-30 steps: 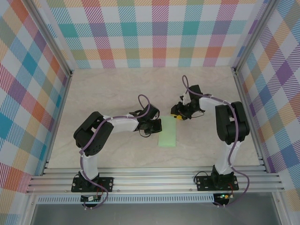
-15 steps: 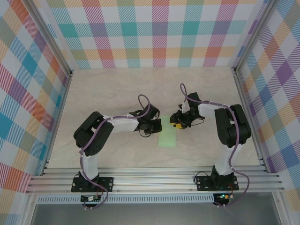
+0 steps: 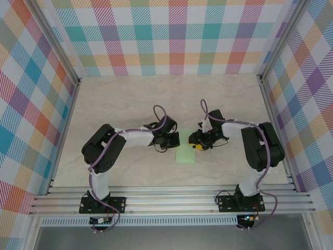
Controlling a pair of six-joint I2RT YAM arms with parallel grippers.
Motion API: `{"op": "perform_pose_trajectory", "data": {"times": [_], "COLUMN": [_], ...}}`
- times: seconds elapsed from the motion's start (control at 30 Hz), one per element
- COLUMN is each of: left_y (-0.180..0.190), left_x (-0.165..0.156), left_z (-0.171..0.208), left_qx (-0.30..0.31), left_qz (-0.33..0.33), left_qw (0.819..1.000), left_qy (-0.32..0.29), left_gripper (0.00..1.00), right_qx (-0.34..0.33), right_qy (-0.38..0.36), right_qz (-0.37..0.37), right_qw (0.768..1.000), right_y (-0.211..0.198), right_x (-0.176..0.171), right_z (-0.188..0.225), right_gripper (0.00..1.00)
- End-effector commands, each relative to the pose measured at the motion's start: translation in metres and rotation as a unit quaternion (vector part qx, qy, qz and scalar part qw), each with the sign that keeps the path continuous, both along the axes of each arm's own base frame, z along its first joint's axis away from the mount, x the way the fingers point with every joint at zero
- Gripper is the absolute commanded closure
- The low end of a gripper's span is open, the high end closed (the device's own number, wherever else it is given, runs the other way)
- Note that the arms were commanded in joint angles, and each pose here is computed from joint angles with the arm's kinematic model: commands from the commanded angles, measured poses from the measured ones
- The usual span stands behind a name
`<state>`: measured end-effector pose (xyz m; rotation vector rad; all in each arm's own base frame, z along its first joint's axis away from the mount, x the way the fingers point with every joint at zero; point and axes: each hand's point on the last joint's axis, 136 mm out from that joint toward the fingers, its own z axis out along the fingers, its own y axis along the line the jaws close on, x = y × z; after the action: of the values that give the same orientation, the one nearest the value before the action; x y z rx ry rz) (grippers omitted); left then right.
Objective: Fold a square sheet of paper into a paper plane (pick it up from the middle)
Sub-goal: Fold the square sheet of paper in half at the center of the table.
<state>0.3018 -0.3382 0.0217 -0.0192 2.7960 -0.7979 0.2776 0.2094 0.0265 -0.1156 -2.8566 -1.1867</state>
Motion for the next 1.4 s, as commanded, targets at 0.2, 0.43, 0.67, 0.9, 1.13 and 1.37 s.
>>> {"op": "perform_pose_trajectory", "data": {"times": [0.2, 0.43, 0.67, 0.9, 1.13, 1.37], "left_y": [0.012, 0.011, 0.014, 0.013, 0.012, 0.014], "left_x": [-0.025, -0.025, -0.026, -0.026, -0.025, -0.026], "left_z": [-0.026, -0.025, -0.026, -0.024, -0.023, -0.024], "left_qx": [0.044, 0.043, 0.046, 0.045, 0.042, 0.046], "left_qz": [-0.018, -0.018, -0.018, -0.018, -0.018, -0.019], "left_qw": [0.998, 0.998, 0.998, 0.998, 0.998, 0.998], "left_qy": [0.041, 0.041, 0.041, 0.039, 0.037, 0.038], "left_gripper": [1.00, 1.00, 1.00, 1.00, 1.00, 1.00], "right_qx": [0.004, 0.000, -0.017, 0.000, -0.012, -0.027], "right_qy": [-0.009, -0.001, 0.031, 0.002, 0.028, 0.033], "right_qz": [0.010, 0.023, 0.026, 0.032, 0.045, 0.040], "right_qw": [1.000, 1.000, 0.999, 0.999, 0.999, 0.998], "right_y": [-0.001, 0.006, 0.003, 0.004, 0.006, 0.001], "right_x": [-0.019, -0.042, -0.060, -0.066, -0.088, -0.093], "right_z": [0.012, 0.008, -0.018, 0.010, -0.009, -0.015], "right_gripper": [0.56, 0.55, 0.56, 0.55, 0.55, 0.55]}}
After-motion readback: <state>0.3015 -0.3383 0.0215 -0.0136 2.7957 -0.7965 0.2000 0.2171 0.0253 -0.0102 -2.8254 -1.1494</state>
